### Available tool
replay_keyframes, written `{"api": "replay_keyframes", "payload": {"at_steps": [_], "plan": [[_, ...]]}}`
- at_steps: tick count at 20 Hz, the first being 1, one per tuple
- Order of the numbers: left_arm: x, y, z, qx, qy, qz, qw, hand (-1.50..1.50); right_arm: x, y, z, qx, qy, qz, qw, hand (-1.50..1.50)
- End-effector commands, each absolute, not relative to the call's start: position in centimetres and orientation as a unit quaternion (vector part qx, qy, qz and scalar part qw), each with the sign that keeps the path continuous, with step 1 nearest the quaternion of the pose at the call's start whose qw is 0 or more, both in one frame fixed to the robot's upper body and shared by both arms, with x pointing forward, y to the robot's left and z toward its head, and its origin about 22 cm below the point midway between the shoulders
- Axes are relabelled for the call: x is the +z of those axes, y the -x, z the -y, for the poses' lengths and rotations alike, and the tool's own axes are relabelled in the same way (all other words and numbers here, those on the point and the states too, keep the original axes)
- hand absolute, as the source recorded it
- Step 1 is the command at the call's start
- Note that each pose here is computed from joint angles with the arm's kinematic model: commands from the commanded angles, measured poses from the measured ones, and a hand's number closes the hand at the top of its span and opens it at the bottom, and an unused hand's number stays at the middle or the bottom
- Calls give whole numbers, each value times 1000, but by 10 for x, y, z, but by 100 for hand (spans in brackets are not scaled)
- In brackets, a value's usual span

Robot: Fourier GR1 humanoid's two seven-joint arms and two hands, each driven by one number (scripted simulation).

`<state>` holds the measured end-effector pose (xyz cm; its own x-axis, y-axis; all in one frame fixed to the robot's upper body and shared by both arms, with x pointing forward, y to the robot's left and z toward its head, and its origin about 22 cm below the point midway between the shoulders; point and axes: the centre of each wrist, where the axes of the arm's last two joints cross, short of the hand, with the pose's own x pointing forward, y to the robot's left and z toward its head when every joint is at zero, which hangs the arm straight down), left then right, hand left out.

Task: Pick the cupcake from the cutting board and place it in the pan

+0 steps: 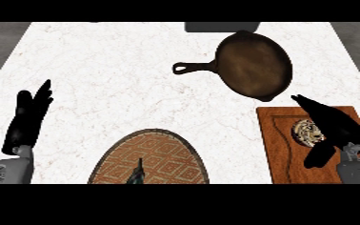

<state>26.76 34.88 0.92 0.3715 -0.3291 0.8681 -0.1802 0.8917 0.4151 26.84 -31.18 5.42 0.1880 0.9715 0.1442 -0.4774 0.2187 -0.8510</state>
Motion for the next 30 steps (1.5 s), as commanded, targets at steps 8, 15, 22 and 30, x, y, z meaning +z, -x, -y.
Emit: {"api": "replay_keyframes", "payload": {"at_steps": [8, 15, 22, 30], "plan": [[-2, -271, -349, -46, -236, 559, 794, 0, 47, -274, 318, 554, 392, 383, 626, 150], [14, -254, -369, -38, -238, 553, 797, 0, 24, -243, 304, 411, 460, 294, 731, 150], [11, -251, -371, -21, -249, 544, 801, 0, 20, -187, 258, 196, 520, 207, 805, 150], [5, -258, -354, -41, -233, 556, 796, 0, 119, -175, 201, 102, 667, 388, 628, 150]]}}
